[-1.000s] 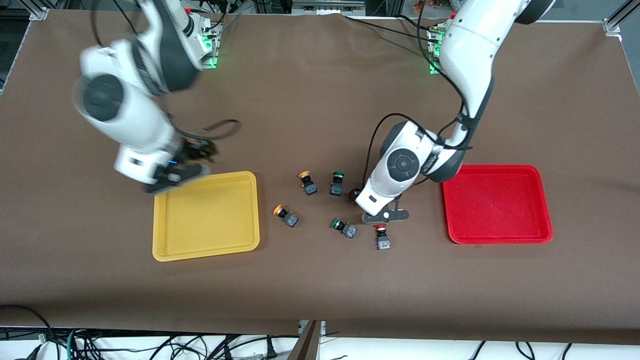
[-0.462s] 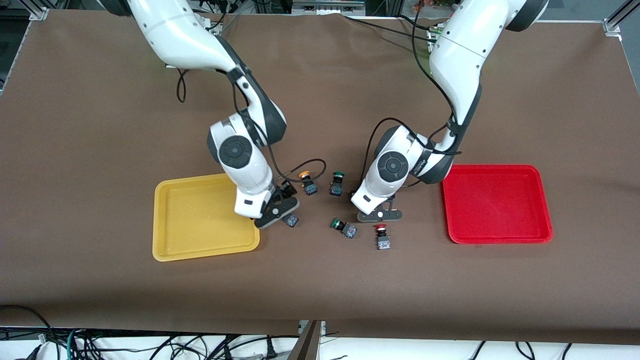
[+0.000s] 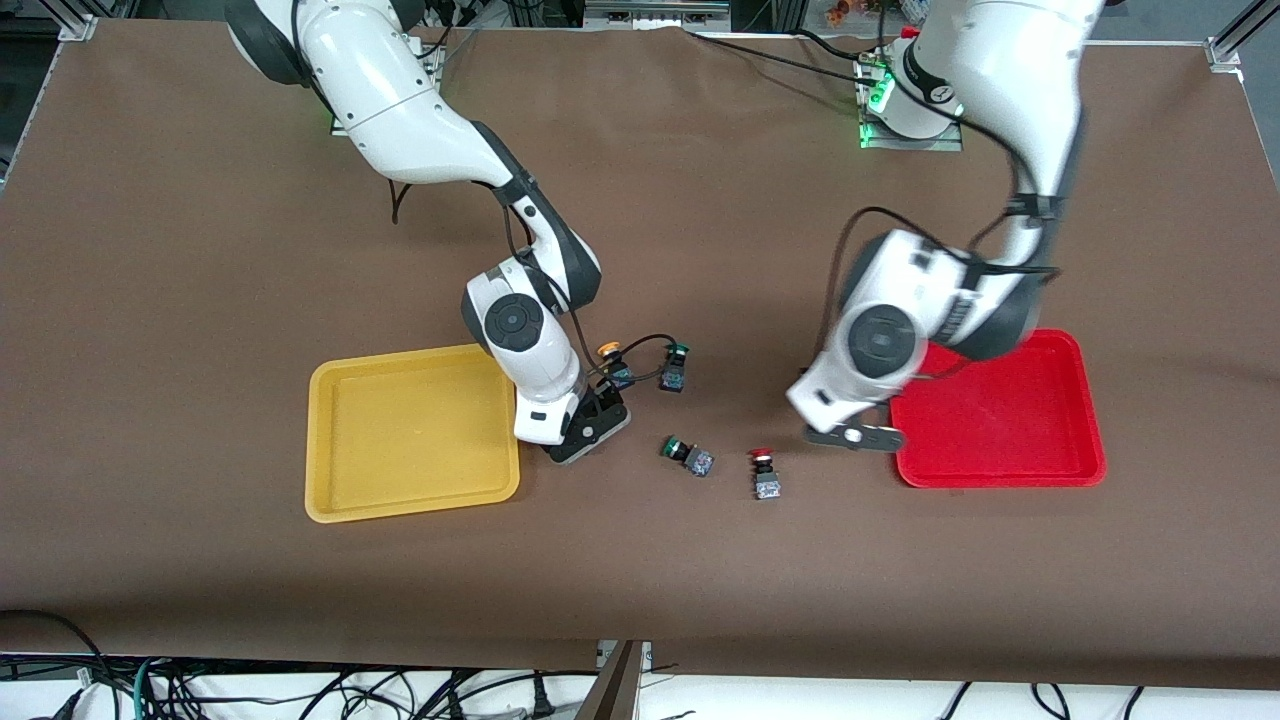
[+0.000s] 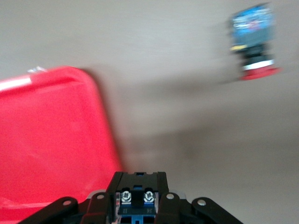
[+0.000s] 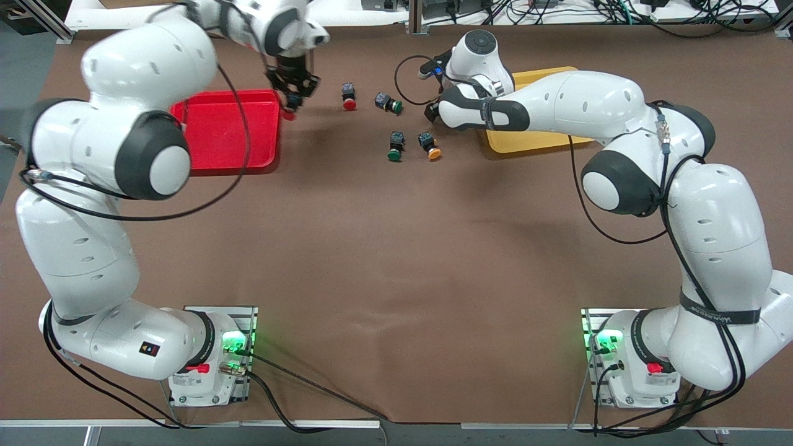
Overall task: Place red and yellow buttons in trays
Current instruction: 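Carry the red button to the red tray while the right gripper carries orange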
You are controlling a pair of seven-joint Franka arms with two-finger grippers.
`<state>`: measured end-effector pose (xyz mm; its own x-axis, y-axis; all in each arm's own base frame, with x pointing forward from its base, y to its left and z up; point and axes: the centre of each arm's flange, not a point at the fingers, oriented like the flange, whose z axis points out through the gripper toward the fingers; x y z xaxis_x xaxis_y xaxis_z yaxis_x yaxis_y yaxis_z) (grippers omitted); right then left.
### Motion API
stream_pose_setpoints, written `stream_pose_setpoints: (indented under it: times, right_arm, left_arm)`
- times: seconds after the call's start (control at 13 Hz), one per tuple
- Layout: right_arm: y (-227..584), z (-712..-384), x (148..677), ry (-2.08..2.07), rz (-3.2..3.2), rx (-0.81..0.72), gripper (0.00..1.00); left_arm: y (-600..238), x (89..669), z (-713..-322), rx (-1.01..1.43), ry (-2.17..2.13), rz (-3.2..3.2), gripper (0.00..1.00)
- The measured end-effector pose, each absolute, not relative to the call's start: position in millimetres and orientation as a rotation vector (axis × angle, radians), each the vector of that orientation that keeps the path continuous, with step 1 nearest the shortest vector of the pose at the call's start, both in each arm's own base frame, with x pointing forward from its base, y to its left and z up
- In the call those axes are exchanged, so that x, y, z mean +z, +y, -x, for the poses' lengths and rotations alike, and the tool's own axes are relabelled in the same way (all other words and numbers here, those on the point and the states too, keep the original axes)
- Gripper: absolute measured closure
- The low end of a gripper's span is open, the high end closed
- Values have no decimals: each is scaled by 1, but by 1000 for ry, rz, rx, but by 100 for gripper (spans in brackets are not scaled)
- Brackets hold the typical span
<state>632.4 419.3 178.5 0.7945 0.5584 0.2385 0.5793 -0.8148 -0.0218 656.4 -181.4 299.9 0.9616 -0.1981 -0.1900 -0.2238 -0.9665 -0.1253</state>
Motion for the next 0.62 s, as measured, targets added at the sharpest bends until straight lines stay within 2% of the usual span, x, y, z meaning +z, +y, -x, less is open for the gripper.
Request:
stream_pose_setpoints:
  times: [0.15,0.31,0.46,0.62]
  right_arm:
    - [416,-637,186,-914,2900,-302,54]
    - [404,-644,210,-914,2933,-189,57]
    - [373,-660,262,-1016,2930,-52,57]
    - [316,-686,311,-1187,2872,-21,57]
  left_arm:
    - [-80,283,-676,304,532,2977,67]
    - [-19,252,-680,325,653,2987,67]
    - [-21,240,-678,351,694,2988,50]
    - [-46,256,-680,321,743,2984,29]
